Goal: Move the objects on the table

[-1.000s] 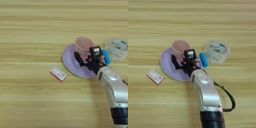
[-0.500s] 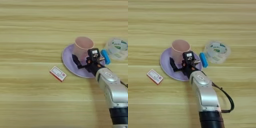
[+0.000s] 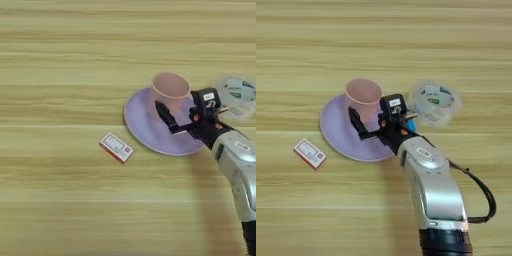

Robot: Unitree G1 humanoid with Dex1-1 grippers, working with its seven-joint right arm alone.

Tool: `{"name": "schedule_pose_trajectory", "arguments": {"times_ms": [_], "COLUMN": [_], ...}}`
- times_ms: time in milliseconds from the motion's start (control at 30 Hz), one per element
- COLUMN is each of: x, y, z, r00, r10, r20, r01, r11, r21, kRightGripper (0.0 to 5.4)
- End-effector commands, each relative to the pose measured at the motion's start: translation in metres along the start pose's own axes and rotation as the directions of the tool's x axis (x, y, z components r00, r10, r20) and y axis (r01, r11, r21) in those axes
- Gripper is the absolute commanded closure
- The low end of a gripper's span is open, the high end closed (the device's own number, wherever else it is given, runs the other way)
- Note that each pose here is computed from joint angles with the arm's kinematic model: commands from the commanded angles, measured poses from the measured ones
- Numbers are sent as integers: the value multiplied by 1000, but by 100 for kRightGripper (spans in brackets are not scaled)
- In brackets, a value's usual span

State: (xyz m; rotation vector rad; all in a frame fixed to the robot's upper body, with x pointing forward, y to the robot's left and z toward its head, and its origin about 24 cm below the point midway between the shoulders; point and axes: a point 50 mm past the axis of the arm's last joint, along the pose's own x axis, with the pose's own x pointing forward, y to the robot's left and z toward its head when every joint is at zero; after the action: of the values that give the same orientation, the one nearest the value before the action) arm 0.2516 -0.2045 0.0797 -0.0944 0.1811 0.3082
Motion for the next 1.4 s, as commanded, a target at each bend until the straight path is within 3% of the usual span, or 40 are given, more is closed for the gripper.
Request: {"name": "schedule_pose_trajectory", "arguments": {"times_ms": [33,300,433,700,933,1133,1400], "x": [-5,-37,-48,-74,-81,-87,-88], "y": [-7,-35,-38,-29,-47,-50,-32], "z": [24,22,18,11,0,-19,-30], "r00": [997,994,990,972,967,954,921], "r10": [34,102,121,211,212,161,235], "r20": [64,-26,-65,-104,-144,-252,-311], "r01": [-30,-104,-130,-221,-222,-195,-294], "r11": [998,988,981,970,973,974,943], "r21": [-54,-113,-147,-104,-57,-115,-158], "kRightGripper": [4,4,4,4,4,4,4]}}
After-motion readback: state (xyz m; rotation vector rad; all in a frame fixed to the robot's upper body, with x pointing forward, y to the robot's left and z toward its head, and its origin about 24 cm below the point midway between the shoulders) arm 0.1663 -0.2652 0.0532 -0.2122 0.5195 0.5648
